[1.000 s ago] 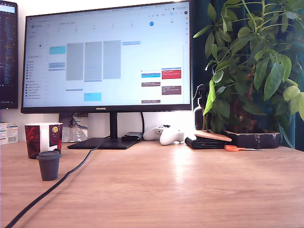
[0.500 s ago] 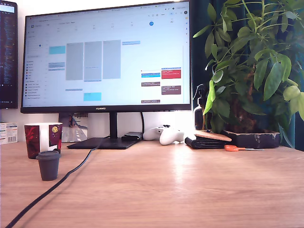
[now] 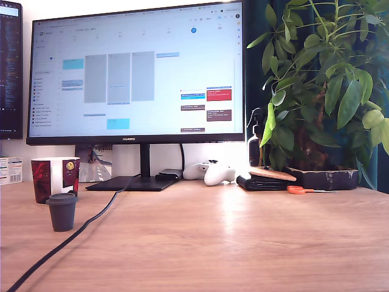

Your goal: Pick the grey coffee capsule and place it inside the red coffee cup

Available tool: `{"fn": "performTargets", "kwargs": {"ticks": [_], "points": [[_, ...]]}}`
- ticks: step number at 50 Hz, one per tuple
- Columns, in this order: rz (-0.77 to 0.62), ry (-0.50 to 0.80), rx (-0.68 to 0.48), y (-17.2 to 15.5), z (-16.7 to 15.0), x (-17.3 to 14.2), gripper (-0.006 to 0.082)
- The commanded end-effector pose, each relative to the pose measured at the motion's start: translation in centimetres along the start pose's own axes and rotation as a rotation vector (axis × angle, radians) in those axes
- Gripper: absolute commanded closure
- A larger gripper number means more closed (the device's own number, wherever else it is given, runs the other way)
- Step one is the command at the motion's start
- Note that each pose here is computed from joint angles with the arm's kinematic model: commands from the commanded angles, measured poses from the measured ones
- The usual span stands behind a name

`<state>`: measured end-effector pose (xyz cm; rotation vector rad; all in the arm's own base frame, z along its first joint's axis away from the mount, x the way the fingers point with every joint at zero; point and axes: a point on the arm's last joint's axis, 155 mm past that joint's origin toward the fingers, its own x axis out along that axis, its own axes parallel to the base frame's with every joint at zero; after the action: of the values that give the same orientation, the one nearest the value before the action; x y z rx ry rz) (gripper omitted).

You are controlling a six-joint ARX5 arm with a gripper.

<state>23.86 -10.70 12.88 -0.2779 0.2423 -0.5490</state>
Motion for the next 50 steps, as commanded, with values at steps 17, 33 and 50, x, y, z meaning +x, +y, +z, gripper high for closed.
{"fn": "performTargets", "kwargs": {"ticks": [17, 33, 50], "points": [[0.04, 0.149, 0.118, 0.5, -4.2, 2.5, 0.0056], [0.06, 0.26, 0.155, 1.7, -6.3, 4.8, 0.0056], [0.074, 0.347, 0.157, 3.3, -6.9, 9.0, 0.0067]]}}
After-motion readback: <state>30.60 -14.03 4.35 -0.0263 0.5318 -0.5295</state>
